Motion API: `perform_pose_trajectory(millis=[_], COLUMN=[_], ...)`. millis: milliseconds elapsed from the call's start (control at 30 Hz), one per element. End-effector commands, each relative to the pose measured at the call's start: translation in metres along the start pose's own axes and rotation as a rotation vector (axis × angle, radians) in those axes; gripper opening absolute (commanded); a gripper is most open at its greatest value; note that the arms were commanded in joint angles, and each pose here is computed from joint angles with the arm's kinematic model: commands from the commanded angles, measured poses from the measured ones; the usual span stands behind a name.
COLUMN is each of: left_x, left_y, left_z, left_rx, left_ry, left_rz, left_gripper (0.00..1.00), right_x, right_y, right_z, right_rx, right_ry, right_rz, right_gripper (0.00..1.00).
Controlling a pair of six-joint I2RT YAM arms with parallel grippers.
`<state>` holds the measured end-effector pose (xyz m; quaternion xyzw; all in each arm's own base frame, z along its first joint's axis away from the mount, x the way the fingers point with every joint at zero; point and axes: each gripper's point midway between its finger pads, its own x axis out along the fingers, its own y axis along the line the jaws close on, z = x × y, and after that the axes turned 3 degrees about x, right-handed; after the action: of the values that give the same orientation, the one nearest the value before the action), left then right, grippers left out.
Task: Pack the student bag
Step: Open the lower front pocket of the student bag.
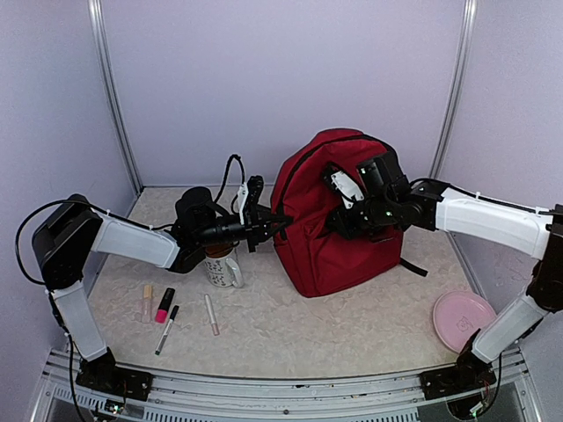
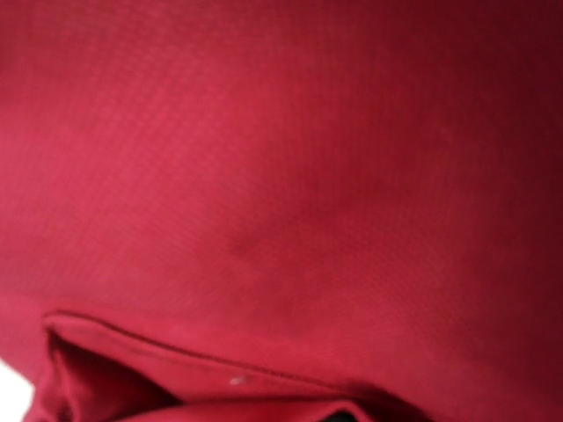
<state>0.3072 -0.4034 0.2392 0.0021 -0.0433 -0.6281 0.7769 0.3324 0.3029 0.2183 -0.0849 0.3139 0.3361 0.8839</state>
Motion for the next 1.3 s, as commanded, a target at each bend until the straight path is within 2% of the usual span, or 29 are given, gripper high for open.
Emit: perform_pose_trajectory(millis=[0,133,200,300,433,500,700,767,867,967,1033,1167,1267], left_x=[-0.002,-0.001,-0.002,-0.001,0.0,0.0,0.002,0.002,0.003,0.004,0.004,0.003,0.003], left_y=[-0.013,-0.013,-0.013,-0.013,-0.012,-0.012,-0.013,-0.013,-0.012,-0.012,-0.012,-0.012,-0.012], left_z=[0.025,0.024,0.025,0.024,0.024,0.024,0.023,0.021,0.021,0.02,0.021,0.02,0.02], left_rx=[0.061,0.064,0.065,0.065,0.066,0.066,0.065,0.064,0.066,0.066,0.066,0.067,0.069], left_ry=[-0.055,-0.051,-0.052,-0.05,-0.049,-0.047,-0.04,-0.035,-0.031,-0.027,-0.028,-0.026,-0.024], left_rz=[-0.042,-0.043,-0.039,-0.04,-0.038,-0.039,-0.043,-0.04,-0.037,-0.04,-0.042,-0.042,-0.041], left_gripper=[0.0,0.0,0.0,0.0,0.0,0.0,0.0,0.0,0.0,0.0,0.0,0.0,0.0], right_x=[0.01,0.008,0.004,-0.011,-0.032,-0.044,-0.072,-0.068,-0.067,-0.078,-0.071,-0.048,-0.032], right_y=[-0.032,-0.034,-0.015,0.015,0.029,0.032,0.025,0.025,0.044,0.068,0.063,0.042,0.023], right_z=[-0.033,-0.06,-0.073,-0.083,-0.087,-0.077,-0.03,-0.033,-0.047,-0.064,-0.072,-0.091,-0.092], right_rx=[0.022,0.028,0.003,-0.047,-0.082,-0.126,-0.445,-0.56,-0.708,-0.859,-0.899,-0.978,-1.027], right_ry=[0.128,0.221,0.267,0.272,0.29,0.252,-0.068,-0.074,-0.046,-0.055,-0.034,0.059,0.081], right_rz=[-0.153,-0.132,-0.025,0.147,0.218,0.221,0.134,0.134,0.27,0.445,0.426,0.338,0.253], right_gripper=[0.27,0.3,0.31,0.35,0.37,0.4,0.47,0.46,0.47,0.59,0.63,0.65,0.65])
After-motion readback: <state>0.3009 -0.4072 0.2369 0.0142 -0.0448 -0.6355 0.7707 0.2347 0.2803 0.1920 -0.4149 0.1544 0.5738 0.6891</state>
